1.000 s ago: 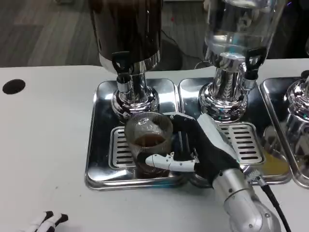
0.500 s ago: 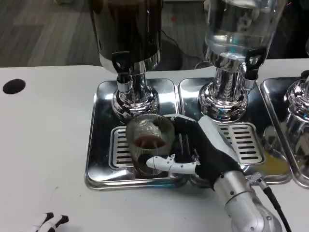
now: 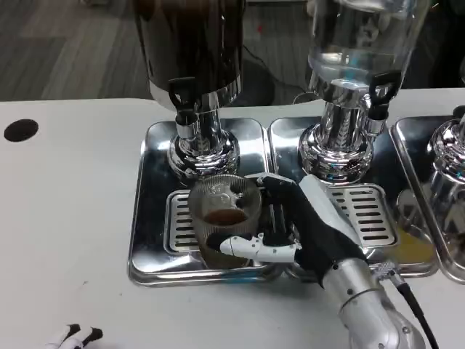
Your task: Grasp the cup under the faucet to collect the drink, then remove the cup.
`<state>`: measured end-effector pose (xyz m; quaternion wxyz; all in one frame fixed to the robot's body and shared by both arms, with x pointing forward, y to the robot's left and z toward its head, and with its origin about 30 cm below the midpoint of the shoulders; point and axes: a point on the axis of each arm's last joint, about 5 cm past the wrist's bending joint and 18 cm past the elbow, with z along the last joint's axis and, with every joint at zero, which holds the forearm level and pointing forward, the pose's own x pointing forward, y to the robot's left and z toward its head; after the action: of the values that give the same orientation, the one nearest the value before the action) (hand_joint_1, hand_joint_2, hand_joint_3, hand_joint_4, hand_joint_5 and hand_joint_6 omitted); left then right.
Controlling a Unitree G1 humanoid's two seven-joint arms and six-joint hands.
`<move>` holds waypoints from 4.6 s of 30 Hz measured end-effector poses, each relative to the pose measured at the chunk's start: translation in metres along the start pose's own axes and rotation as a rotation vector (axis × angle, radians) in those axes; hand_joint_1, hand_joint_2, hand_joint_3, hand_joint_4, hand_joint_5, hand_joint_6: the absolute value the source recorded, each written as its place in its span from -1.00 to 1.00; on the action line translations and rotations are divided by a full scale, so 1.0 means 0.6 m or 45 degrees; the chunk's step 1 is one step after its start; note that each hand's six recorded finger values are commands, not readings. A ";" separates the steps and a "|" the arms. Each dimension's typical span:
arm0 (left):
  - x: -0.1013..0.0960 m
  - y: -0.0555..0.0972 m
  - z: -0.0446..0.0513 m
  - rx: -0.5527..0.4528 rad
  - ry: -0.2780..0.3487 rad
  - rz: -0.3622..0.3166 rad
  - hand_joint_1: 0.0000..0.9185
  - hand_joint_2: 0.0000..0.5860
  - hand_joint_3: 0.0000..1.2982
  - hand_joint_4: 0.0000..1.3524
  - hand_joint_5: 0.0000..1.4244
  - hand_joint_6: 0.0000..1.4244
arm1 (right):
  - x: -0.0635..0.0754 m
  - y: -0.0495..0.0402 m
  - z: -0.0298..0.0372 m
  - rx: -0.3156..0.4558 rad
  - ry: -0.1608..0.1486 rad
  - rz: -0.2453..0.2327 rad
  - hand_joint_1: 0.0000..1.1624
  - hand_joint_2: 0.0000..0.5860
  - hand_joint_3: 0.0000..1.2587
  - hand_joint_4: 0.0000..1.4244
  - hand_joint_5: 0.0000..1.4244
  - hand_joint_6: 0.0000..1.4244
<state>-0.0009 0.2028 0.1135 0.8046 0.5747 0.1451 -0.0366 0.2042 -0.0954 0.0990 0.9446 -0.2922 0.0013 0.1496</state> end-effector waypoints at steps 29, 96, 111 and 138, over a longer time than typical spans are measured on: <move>0.007 0.001 0.001 0.001 0.002 -0.002 -1.00 -0.74 -0.64 -0.80 -0.74 -0.36 | 0.000 -0.009 0.001 0.042 -0.009 -0.028 0.17 -0.57 -0.31 -0.36 -0.49 -0.75; 0.030 0.015 0.007 0.054 0.075 0.000 -1.00 -0.73 -0.65 -0.82 -0.71 -0.32 | -0.161 -0.056 -0.117 0.090 -0.123 -0.044 0.11 -0.53 -0.28 -0.34 -0.47 -0.75; 0.029 0.036 -0.005 0.107 0.114 0.094 -1.00 -0.73 -0.74 -0.96 -0.80 -0.43 | -0.176 -0.055 -0.131 0.087 -0.158 -0.050 0.11 -0.53 -0.28 -0.34 -0.47 -0.73; 0.029 0.072 -0.017 0.144 0.157 0.230 -1.00 -0.74 -0.76 -0.98 -0.82 -0.42 | -0.198 -0.030 -0.184 -0.049 -0.241 -0.118 0.10 -0.53 -0.28 -0.35 -0.47 -0.75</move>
<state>0.0237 0.2289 0.1451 0.7606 0.6309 0.1397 0.0633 0.1051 -0.2043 0.0281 0.9405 -0.2948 -0.1043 0.1328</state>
